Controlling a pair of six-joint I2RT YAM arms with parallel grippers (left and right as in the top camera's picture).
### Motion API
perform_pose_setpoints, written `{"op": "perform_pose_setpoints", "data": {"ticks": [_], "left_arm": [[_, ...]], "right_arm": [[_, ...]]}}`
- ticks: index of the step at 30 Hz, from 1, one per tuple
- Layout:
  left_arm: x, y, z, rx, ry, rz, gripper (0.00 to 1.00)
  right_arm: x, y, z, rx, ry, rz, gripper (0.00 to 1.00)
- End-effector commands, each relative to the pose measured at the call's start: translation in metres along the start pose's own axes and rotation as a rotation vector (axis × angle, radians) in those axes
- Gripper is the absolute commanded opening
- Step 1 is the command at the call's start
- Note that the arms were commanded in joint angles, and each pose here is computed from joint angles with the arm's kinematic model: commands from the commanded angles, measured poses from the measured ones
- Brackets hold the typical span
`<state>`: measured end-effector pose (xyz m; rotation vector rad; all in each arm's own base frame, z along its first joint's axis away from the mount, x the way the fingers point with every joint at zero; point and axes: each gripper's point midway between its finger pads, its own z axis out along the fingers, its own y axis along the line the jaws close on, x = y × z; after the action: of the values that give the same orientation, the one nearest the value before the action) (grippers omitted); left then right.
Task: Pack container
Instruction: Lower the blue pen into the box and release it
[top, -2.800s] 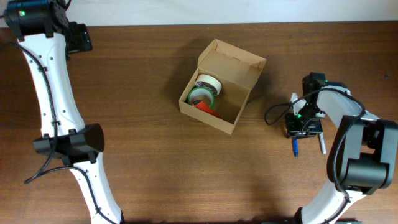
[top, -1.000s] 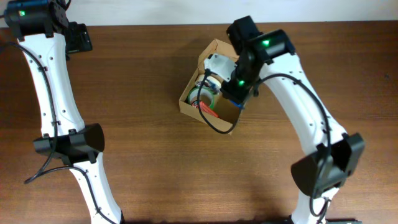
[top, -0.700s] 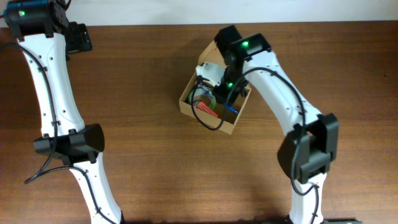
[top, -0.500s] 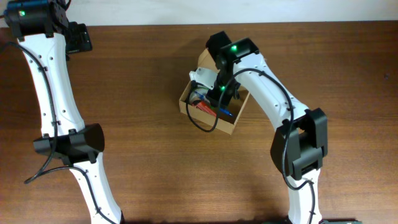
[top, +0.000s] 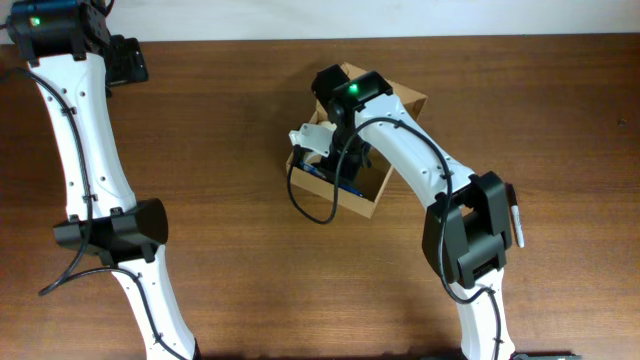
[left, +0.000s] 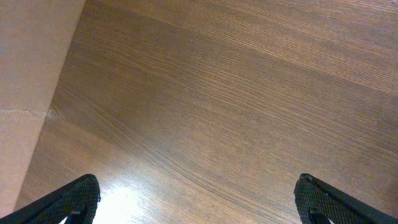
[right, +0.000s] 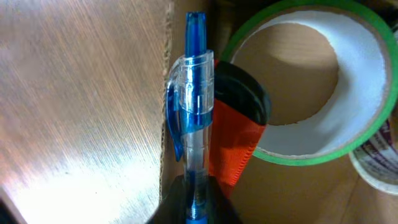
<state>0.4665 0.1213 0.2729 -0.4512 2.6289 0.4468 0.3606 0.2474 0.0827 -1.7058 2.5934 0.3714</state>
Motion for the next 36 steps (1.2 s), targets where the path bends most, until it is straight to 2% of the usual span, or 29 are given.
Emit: {"op": "perform_pose_setpoints", "data": {"ticks": [1,3,8,14,19,23,26,29,33,36], "left_arm": [[-0.001,0.002,-0.003,0.0,-0.009,0.003,1.0],[-0.001,0.002,-0.003,0.0,-0.008,0.003,1.0],[-0.001,0.002,-0.003,0.0,-0.008,0.003,1.0],[-0.001,0.002,-0.003,0.0,-0.008,0.003,1.0],[-0.001,0.002,-0.003,0.0,-0.008,0.003,1.0],[-0.001,0.002,-0.003,0.0,-0.009,0.003,1.0],[-0.001,0.002,-0.003,0.0,-0.009,0.003,1.0],[-0.001,0.002,-0.003,0.0,-0.008,0.003,1.0],[-0.001,0.002,-0.003,0.001,-0.008,0.003,1.0],[-0.001,0.002,-0.003,0.0,-0.008,0.003,1.0]], "right_arm": [[-0.001,0.007,0.004,-0.028,0.005,-0.024,0.25],[0.002,0.007,0.004,-0.026,0.019,-0.022,0.29],[0.008,0.001,0.003,0.007,0.051,-0.02,0.34],[0.018,-0.024,-0.007,0.112,0.076,0.065,0.35],[0.019,-0.045,-0.062,0.187,-0.023,0.194,0.4],[0.028,-0.06,-0.139,0.311,-0.15,0.324,0.45],[0.057,-0.074,-0.192,0.444,-0.21,0.473,0.5],[0.089,-0.08,-0.221,0.482,-0.257,0.584,0.5],[0.147,-0.097,-0.234,0.529,-0.282,0.739,0.5],[0.205,-0.113,-0.225,0.572,-0.231,0.871,0.5]]}}
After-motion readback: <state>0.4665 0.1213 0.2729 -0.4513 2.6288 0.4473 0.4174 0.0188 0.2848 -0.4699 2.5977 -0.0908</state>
